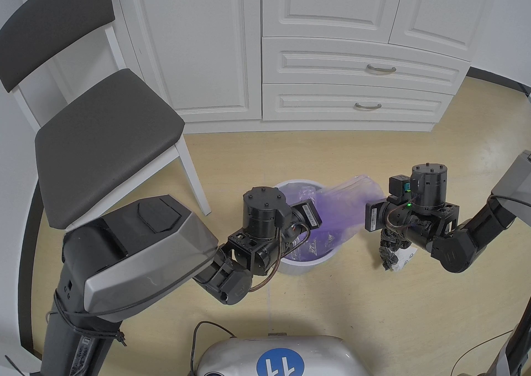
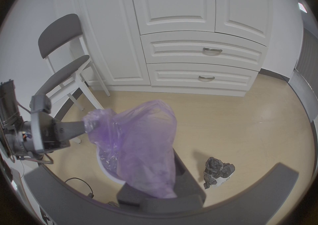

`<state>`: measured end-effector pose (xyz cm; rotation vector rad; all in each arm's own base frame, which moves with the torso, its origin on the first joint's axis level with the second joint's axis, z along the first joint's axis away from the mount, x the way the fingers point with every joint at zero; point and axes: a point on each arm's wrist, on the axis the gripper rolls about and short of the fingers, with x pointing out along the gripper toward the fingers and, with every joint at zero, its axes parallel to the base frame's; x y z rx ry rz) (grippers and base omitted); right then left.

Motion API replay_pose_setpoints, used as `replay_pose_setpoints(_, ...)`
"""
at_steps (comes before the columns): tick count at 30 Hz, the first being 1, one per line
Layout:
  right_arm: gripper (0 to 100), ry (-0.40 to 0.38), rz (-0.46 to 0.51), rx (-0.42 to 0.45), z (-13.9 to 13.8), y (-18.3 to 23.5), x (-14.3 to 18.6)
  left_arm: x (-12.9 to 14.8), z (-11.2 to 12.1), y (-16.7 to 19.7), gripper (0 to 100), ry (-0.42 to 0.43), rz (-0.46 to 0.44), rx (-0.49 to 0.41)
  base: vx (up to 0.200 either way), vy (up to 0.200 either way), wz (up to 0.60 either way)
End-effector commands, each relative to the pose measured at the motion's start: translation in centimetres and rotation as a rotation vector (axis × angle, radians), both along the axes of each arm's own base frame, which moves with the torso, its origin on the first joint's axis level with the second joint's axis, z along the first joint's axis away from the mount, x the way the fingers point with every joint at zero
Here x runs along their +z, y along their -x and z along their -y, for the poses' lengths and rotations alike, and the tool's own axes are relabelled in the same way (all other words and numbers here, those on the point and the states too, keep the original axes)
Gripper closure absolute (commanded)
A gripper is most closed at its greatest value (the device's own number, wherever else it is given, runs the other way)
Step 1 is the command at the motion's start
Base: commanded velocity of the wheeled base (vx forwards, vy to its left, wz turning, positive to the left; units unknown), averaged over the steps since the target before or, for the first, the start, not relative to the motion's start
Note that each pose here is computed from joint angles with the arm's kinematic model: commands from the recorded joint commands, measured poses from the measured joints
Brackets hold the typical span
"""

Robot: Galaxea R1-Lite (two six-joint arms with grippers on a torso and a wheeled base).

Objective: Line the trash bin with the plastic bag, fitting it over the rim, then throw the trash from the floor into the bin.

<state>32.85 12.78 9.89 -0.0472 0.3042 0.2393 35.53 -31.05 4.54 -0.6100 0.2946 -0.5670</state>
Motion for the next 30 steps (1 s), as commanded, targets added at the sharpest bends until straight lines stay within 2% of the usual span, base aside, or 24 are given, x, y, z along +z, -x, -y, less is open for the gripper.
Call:
replay_pose_setpoints(1, 100, 0.012, -0.011, 0.026, -0.8, 0.4, -0.5, -2.3, -0.4, -1.7, 100, -0.022, -0.037, -0.002, 0.0, 0.0, 0.0)
replay_pose_setpoints(4, 100, 0.02, -0.039, 0.043, -1.7, 0.0, -2.2, -2.8, -0.9, -3.1, 100, -0.045, -0.07, 0.01, 0.0, 0.0, 0.0)
replay_pose_setpoints(7, 100, 0.014, -0.023, 0.057, -2.5, -0.4, -3.4, -3.4, -1.4, -4.2, 100, -0.049, -0.078, 0.035, 0.0, 0.0, 0.0)
replay_pose_setpoints(13, 100, -0.006, 0.011, 0.062, -3.1, -1.4, -5.0, -2.4, -3.8, -5.2, 100, -0.027, -0.062, 0.101, 0.0, 0.0, 0.0)
replay_pose_setpoints(15, 100, -0.031, 0.009, 0.065, -3.8, -1.9, -5.5, -0.9, -5.2, -5.1, 100, -0.005, -0.048, 0.121, 0.0, 0.0, 0.0)
replay_pose_setpoints(18, 100, -0.136, 0.004, 0.061, -5.3, -2.6, -5.6, 0.4, -6.5, -4.7, 100, 0.002, -0.038, 0.139, 0.0, 0.0, 0.0)
replay_pose_setpoints(20, 100, -0.136, 0.004, 0.061, -5.3, -2.6, -5.6, 0.4, -6.5, -4.7, 100, 0.002, -0.038, 0.139, 0.0, 0.0, 0.0)
replay_pose_setpoints(21, 100, -0.244, 0.003, 0.051, -6.6, -3.6, -5.4, 0.8, -7.7, -4.6, 100, -0.019, -0.032, 0.161, 0.0, 0.0, 0.0)
replay_pose_setpoints(23, 100, -0.29, -0.014, 0.043, -7.2, -3.9, -5.9, 1.2, -8.6, -4.6, 100, -0.024, -0.029, 0.17, 0.0, 0.0, 0.0)
replay_pose_setpoints(27, 100, -0.291, -0.037, 0.024, -6.9, -4.8, -7.5, 0.7, -8.8, -4.6, 100, -0.033, -0.042, 0.171, 0.0, 0.0, 0.0)
replay_pose_setpoints(30, 100, -0.291, -0.037, -0.009, -5.9, -5.8, -8.2, -0.7, -8.0, -4.4, 100, -0.049, -0.062, 0.155, 0.0, 0.0, 0.0)
